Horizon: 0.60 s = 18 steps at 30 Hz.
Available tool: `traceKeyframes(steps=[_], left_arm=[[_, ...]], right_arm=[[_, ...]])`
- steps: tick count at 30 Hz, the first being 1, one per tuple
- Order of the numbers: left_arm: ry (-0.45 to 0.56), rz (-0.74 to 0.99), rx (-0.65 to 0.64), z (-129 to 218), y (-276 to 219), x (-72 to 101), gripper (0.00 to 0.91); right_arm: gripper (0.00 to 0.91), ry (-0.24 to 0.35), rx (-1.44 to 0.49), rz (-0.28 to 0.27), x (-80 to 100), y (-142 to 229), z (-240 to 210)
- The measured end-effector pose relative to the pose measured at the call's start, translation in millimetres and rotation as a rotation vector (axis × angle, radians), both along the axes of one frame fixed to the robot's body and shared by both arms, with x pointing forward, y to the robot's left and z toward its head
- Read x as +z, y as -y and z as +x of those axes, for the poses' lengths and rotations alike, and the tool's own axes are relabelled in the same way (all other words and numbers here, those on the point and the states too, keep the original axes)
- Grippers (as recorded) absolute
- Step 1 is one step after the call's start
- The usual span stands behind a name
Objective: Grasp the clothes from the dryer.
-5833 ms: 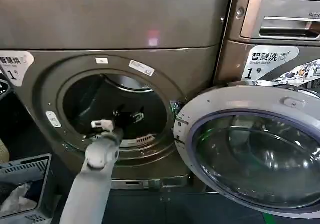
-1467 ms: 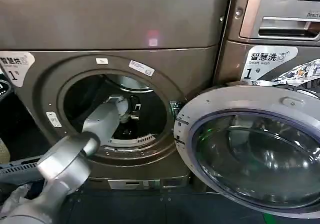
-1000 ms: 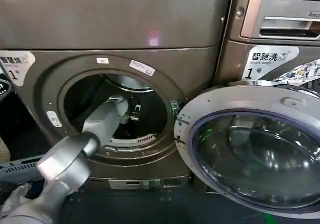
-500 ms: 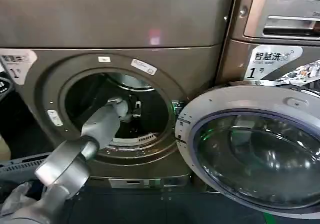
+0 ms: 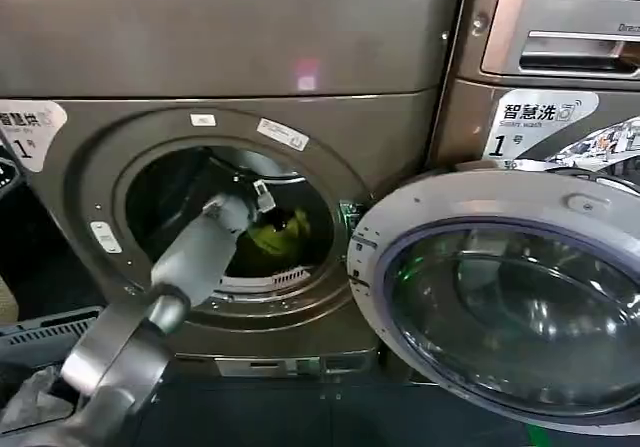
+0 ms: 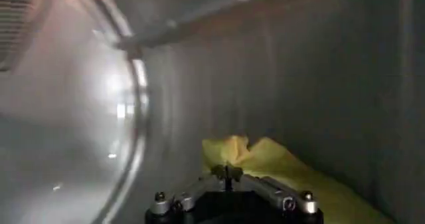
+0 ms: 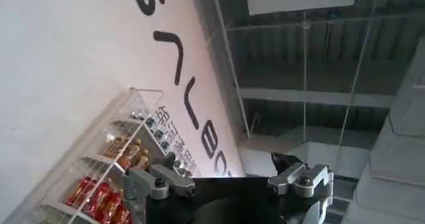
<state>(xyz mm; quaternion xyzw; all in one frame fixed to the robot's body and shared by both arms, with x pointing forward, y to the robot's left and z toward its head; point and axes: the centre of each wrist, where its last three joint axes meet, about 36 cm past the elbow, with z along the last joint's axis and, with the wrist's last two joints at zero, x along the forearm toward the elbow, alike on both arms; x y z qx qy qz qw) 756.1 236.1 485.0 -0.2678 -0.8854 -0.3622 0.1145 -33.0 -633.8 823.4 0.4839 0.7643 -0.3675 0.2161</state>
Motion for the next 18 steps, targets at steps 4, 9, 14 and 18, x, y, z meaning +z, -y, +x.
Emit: traceKeyframes(steps=[4,9,14,18], left_arm=[[0.080,-0.101,0.069,-7,6,-1.8,0.000],[0.179,-0.231,0.159,-14,18,-1.2,0.000],[0.261,-0.343,0.266,-17,29,2.4,0.000],[0.316,-0.427,0.361,-21,38,3.2,0.000]], right_arm=[[0.907,0.001,0.001,0.002,-1.3,1,0],[0.907,-0.002,-0.002,-0.001,-2.0,2,2],[0.907,-0.006,-0.009,-0.004,-4.3,2,3],[0.907,-0.006,-0.018,-0.011,-5.7,2,1]])
